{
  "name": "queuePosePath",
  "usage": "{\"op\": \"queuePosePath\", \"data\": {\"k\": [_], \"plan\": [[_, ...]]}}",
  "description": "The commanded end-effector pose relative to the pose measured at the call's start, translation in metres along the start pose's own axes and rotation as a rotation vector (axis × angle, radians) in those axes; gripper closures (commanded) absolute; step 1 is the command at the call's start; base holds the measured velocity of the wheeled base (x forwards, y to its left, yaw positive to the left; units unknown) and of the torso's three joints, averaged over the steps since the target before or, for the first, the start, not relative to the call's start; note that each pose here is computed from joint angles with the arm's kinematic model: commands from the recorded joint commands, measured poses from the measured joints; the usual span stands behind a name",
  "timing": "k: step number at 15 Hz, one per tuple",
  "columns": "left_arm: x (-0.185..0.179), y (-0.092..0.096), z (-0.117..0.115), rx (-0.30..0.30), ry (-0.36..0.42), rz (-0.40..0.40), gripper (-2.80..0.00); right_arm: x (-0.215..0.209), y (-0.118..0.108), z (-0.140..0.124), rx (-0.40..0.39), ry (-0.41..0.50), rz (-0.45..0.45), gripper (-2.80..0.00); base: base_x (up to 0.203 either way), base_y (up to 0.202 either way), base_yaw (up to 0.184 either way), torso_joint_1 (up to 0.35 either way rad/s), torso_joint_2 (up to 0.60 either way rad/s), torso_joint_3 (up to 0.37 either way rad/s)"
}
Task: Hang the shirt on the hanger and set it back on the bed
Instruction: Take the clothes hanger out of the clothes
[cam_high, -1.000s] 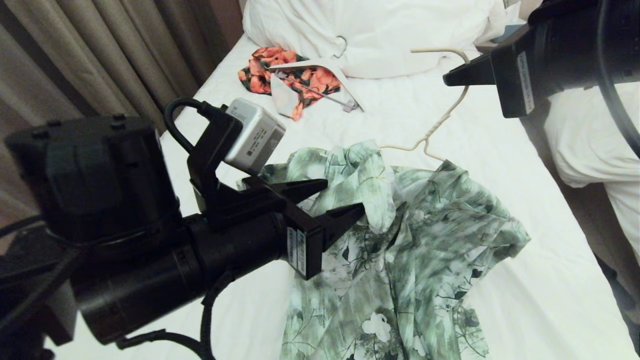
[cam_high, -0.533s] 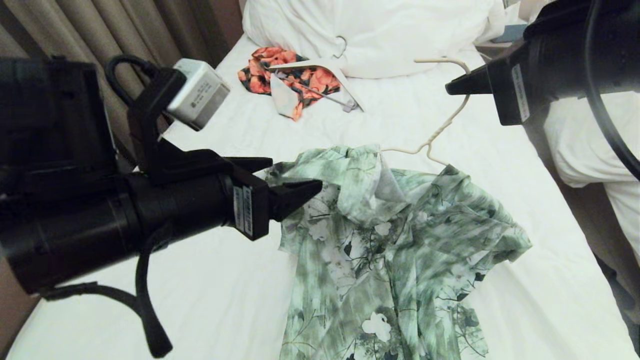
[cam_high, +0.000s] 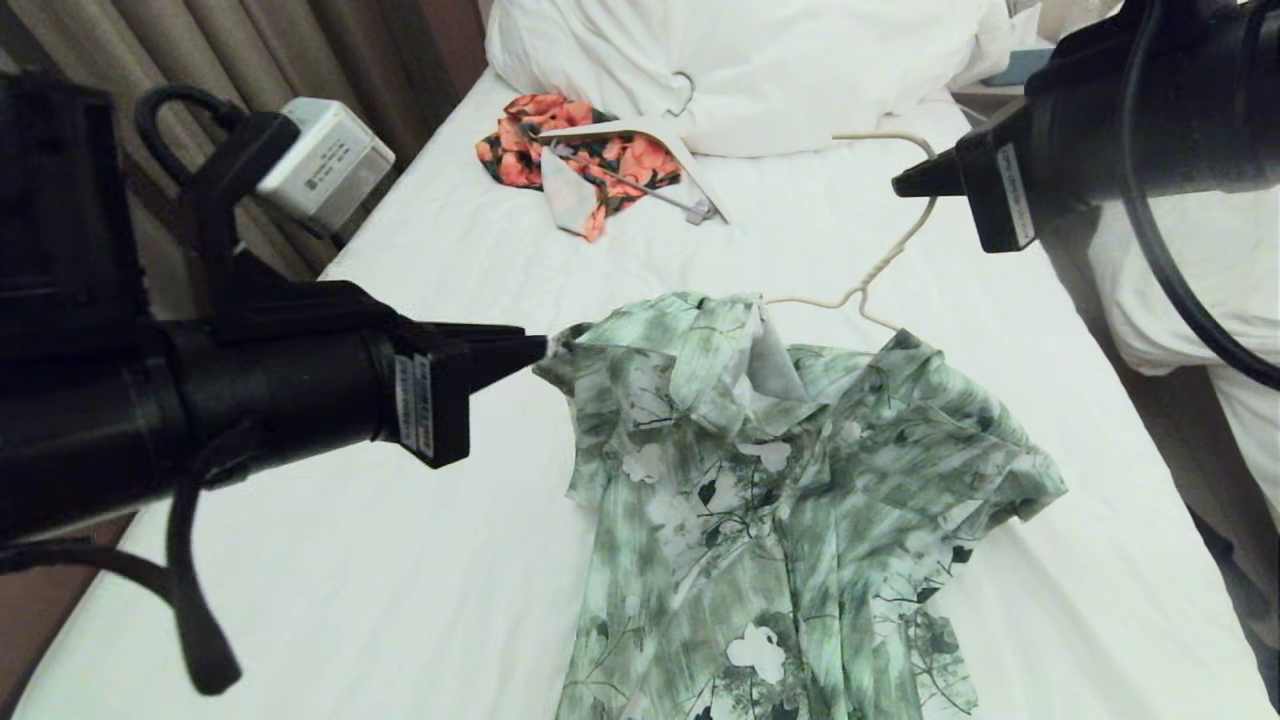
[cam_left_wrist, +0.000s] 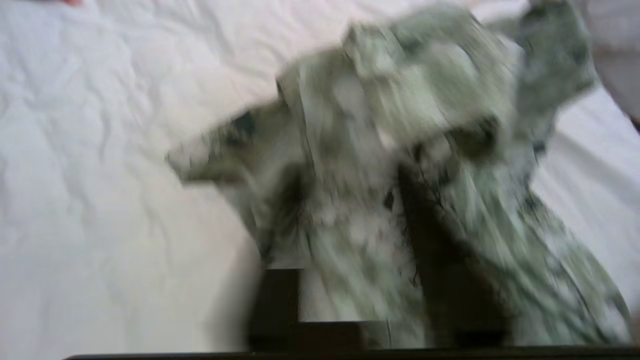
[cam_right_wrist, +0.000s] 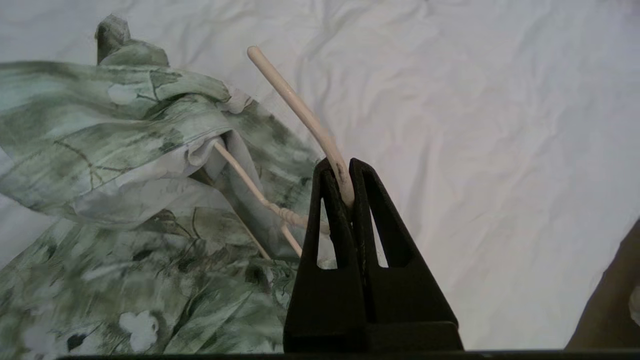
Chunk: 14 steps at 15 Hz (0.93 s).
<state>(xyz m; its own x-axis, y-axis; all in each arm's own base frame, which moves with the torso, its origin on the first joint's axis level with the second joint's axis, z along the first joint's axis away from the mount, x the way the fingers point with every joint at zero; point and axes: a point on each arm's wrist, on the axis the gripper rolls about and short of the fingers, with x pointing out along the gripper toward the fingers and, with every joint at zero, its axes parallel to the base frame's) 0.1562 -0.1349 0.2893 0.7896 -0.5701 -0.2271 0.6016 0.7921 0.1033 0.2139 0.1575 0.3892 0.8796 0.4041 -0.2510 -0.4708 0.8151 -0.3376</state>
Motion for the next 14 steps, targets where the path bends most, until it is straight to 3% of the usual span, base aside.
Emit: {"op": "queuePosePath", "data": {"k": [1,3,6,11,14], "plan": [[-0.021,0.003,0.003,0.005,0.061,-0.009,0.00,0.008,-0.001,-0.001,0.000,0.005,-0.012,0.00,0.000,0.000,0.000,0.000,0.00,0.000],[-0.026,0.011,0.004,-0.001,0.103,0.025,0.00,0.009,-0.001,0.003,0.004,-0.032,-0.017,0.00,0.000,0.000,0.000,0.000,0.00,0.000],[-0.036,0.021,0.008,-0.016,0.098,0.072,0.00,0.013,0.002,0.004,-0.021,-0.047,-0.013,0.00,0.000,0.000,0.000,0.003,-0.01,-0.013],[-0.042,0.026,0.010,-0.022,0.121,0.082,0.00,0.015,0.004,0.007,-0.028,-0.073,-0.016,0.00,0.000,0.000,0.000,0.097,-0.39,-0.289],[-0.043,0.025,0.010,-0.022,0.132,0.079,0.00,0.013,0.003,0.009,-0.099,-0.081,-0.026,0.00,0.000,0.000,0.000,0.151,-0.50,-0.354]]}}
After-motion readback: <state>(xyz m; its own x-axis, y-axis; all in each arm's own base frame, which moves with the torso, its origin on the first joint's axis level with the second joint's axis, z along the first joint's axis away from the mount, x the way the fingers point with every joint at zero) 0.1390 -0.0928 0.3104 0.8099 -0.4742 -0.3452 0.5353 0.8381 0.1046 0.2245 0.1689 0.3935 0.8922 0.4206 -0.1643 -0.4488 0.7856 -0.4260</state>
